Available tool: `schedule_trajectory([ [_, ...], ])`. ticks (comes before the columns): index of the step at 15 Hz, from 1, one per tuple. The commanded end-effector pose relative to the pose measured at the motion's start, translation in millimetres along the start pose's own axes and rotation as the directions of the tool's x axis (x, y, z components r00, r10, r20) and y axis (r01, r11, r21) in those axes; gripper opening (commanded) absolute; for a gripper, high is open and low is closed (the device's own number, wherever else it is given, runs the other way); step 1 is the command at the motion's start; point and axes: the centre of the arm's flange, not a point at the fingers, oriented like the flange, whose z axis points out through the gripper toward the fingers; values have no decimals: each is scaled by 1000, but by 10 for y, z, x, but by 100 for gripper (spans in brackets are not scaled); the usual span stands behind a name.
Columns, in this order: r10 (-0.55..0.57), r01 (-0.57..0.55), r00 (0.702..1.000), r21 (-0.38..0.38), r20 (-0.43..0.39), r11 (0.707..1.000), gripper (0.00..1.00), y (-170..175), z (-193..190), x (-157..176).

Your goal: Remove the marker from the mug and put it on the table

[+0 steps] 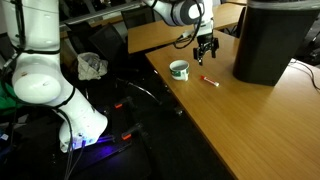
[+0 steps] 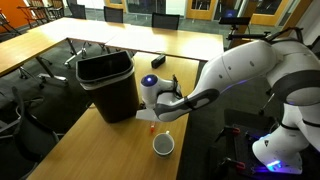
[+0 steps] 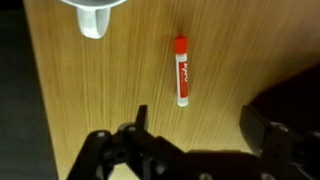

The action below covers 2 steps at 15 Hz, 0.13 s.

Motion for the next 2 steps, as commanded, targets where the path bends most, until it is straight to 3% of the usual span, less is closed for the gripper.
schedule_trajectory([
  [1,-71,72,997,-78,21,994,100,320,-462,103],
  [2,-100,100,995,-85,8,991,100,398,-556,144],
])
